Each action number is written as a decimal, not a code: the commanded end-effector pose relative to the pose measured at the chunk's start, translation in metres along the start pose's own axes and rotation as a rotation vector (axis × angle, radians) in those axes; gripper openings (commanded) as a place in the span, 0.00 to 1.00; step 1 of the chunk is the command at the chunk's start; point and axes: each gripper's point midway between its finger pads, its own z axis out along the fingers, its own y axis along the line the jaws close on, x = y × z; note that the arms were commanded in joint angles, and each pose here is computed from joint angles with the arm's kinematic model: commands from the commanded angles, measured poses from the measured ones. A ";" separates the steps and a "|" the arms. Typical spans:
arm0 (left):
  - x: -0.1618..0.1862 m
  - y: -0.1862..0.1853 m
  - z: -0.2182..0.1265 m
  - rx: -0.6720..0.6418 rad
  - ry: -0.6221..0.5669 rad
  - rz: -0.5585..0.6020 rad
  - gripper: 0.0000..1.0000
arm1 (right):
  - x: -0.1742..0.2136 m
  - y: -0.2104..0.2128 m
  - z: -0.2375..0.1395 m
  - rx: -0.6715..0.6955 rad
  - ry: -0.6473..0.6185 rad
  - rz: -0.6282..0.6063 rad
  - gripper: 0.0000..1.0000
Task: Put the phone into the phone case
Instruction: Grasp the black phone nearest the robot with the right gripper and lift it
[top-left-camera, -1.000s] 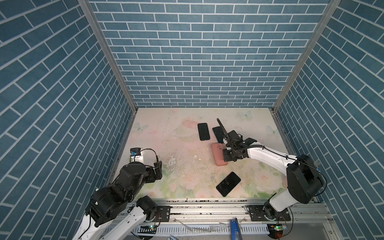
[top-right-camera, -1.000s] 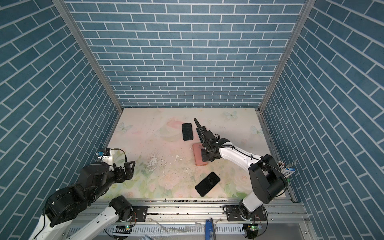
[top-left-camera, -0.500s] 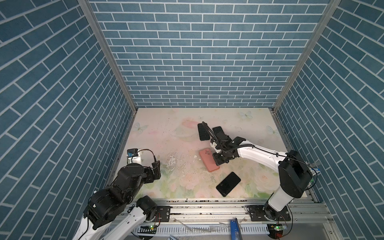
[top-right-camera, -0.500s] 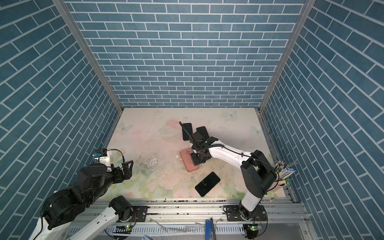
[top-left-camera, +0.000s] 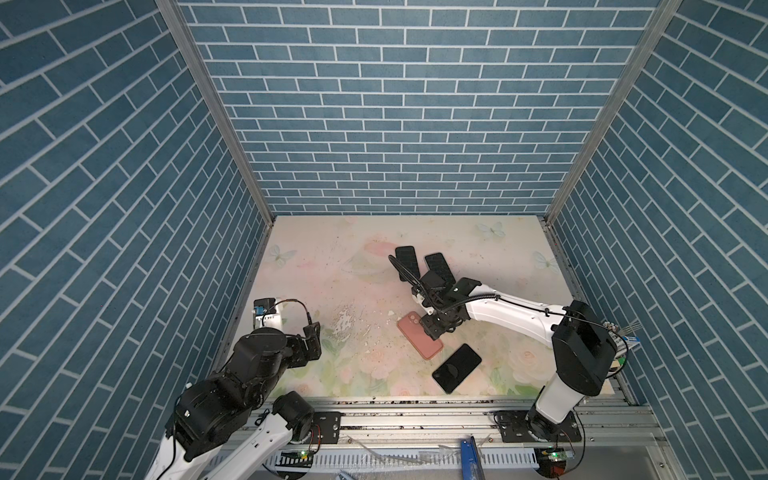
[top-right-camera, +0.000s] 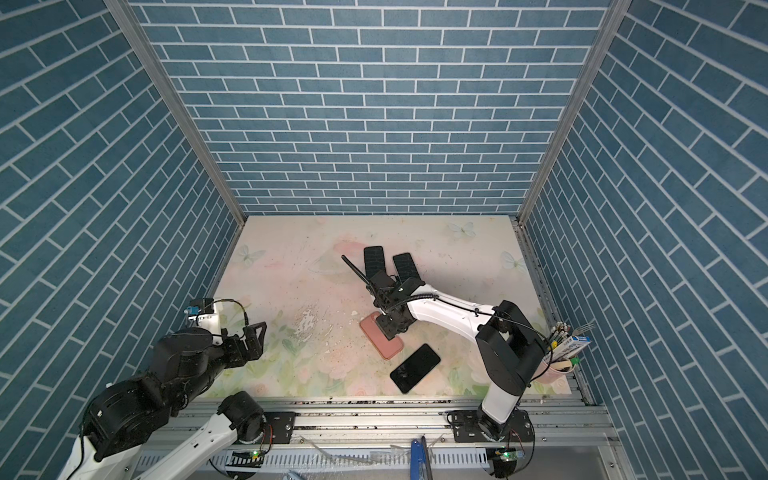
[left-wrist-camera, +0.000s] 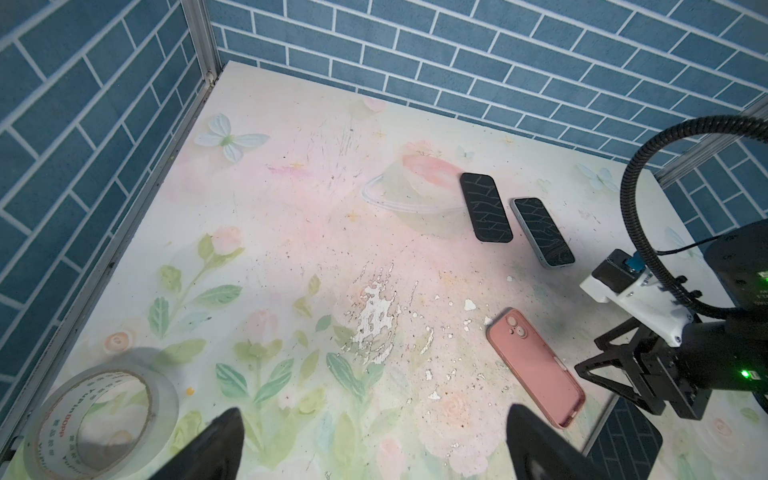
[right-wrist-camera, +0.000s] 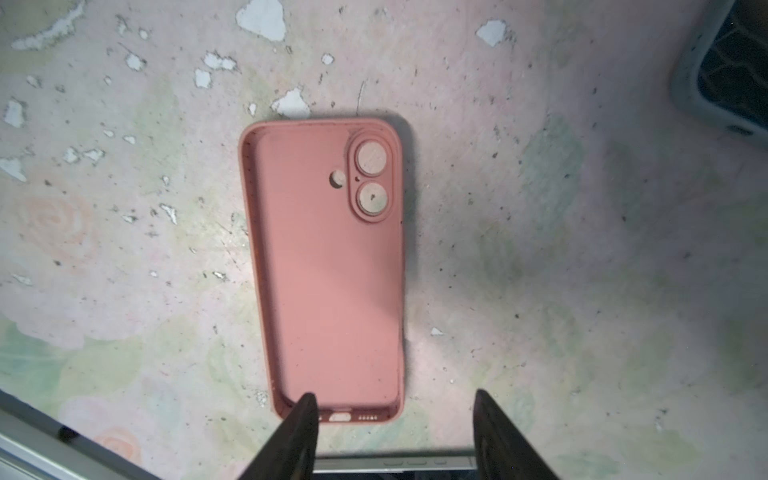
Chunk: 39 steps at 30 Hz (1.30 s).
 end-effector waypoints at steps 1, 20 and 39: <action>0.003 0.000 -0.001 0.021 -0.006 0.014 1.00 | -0.001 -0.004 -0.018 0.025 -0.009 0.114 0.68; 0.016 -0.020 0.030 0.002 0.146 0.075 1.00 | -0.003 0.032 -0.040 -0.004 -0.203 0.792 0.99; 0.026 -0.034 0.046 0.022 0.234 0.113 1.00 | 0.096 0.019 0.010 0.341 0.050 1.060 0.99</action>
